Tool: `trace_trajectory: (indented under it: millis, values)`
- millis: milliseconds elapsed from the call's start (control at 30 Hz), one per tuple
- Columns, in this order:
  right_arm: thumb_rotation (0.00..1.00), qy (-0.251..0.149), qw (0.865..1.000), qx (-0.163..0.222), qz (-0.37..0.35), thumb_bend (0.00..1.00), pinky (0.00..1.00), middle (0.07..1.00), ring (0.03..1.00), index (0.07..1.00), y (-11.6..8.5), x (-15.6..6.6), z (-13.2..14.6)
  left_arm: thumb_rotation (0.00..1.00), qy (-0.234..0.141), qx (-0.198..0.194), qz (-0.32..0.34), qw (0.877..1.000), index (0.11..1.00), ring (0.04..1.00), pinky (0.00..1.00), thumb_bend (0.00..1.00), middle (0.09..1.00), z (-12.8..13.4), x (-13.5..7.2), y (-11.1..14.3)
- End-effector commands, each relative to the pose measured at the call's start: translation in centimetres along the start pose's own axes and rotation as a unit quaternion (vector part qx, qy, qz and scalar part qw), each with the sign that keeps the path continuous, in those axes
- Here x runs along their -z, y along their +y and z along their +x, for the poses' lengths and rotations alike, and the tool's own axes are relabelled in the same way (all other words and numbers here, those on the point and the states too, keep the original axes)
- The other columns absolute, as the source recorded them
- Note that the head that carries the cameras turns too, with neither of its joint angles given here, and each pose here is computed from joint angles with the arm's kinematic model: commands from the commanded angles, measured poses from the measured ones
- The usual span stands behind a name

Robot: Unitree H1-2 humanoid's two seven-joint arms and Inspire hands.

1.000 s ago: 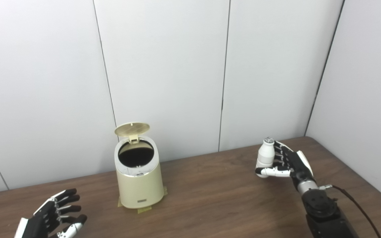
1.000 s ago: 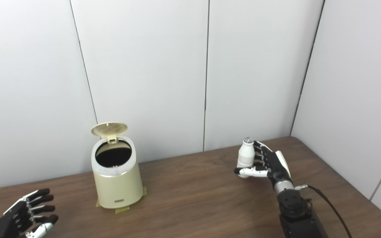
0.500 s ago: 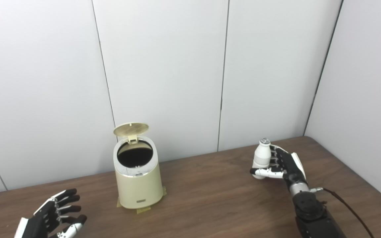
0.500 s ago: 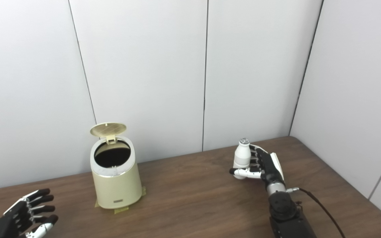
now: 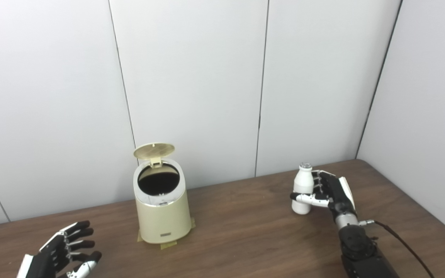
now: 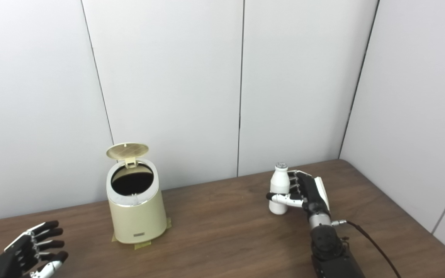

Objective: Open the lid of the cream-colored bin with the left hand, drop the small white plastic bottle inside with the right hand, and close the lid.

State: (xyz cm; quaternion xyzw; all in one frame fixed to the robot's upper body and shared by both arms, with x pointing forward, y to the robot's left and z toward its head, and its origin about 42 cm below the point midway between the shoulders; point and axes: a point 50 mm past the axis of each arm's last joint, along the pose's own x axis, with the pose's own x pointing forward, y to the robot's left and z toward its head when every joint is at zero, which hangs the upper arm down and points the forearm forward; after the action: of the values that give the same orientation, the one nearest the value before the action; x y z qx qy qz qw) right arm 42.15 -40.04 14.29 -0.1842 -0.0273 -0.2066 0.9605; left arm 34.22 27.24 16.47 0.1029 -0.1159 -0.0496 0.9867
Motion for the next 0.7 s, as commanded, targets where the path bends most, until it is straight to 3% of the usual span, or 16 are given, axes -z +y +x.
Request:
trace_trajectory:
  millis: [0, 133, 267, 500, 667]
  values:
    - [0.00, -0.082, 0.996, 0.023, 0.010, 0.51, 0.35, 0.484, 0.372, 0.564, -1.0, -3.9, 1.5, 0.00, -0.038, -0.002, 0.013, 0.999, 0.789, 0.675, 0.56, 0.53, 0.752, 1.1, -1.6, 0.3]
    - [0.00, -0.118, 0.993, 0.029, -0.002, 0.51, 0.34, 0.480, 0.369, 0.565, -0.4, -7.1, 0.7, 0.00, -0.039, 0.000, 0.012, 0.999, 0.789, 0.673, 0.56, 0.53, 0.752, 1.2, -1.5, 0.2]
    - [0.00, -0.193, 0.981, 0.003, -0.011, 0.51, 0.34, 0.494, 0.376, 0.554, 0.7, -11.0, 0.0, 0.00, -0.034, -0.001, 0.009, 0.999, 0.792, 0.679, 0.57, 0.54, 0.755, 1.3, -1.3, 0.0]
    - [0.00, -0.248, 0.966, -0.067, -0.017, 0.51, 0.33, 0.480, 0.379, 0.553, 4.1, -18.1, -1.6, 0.00, -0.037, 0.004, 0.010, 0.999, 0.792, 0.671, 0.57, 0.53, 0.754, 1.7, -0.7, -0.5]
    - [0.00, -0.274, 0.957, -0.093, -0.027, 0.51, 0.33, 0.474, 0.379, 0.557, 6.2, -20.8, -1.6, 0.00, -0.031, 0.002, 0.007, 0.999, 0.779, 0.665, 0.58, 0.57, 0.746, 1.7, -0.3, -1.1]
